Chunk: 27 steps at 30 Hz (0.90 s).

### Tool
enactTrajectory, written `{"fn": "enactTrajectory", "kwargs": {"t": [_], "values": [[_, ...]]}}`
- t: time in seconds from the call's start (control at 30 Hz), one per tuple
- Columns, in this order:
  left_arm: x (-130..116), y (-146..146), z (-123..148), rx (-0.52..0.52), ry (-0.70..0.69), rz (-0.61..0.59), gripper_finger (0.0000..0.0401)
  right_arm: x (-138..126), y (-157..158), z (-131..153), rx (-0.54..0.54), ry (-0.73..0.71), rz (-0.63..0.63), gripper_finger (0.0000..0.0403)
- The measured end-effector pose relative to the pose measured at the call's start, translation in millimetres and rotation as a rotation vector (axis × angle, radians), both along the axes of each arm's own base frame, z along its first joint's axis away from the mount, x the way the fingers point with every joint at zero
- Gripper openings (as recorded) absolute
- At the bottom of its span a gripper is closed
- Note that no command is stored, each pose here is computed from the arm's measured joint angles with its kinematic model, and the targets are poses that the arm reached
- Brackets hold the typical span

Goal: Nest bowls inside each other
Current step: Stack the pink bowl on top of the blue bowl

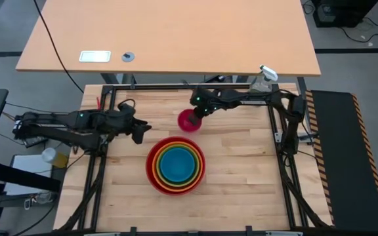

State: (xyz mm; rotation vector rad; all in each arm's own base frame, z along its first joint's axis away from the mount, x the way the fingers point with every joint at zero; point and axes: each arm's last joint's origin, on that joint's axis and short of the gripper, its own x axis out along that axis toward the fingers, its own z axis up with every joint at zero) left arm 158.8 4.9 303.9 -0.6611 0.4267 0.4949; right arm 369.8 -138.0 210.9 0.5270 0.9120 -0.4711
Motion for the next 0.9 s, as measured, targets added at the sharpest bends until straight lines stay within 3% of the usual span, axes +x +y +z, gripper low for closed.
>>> {"fn": "enactTrajectory", "kwargs": {"t": [0.2, 0.43, 0.67, 0.9], "values": [[-14, 1, 8, 0.055, -0.042, 0.006, 0.0173, -9, 4, 52, -0.108, -0.197, 0.043, 0.0021], [-18, 2, 10, 0.098, -0.045, -0.005, 0.0173, -16, 36, 102, -0.077, -0.426, 0.164, 0.0023], [-18, 2, 10, 0.135, -0.03, -0.014, 0.0173, 1, 112, 98, -0.061, -0.421, 0.351, 0.0023], [-18, 2, 10, 0.143, -0.029, -0.002, 0.0173, 26, 172, 58, -0.05, -0.295, 0.41, 0.0024]]}}
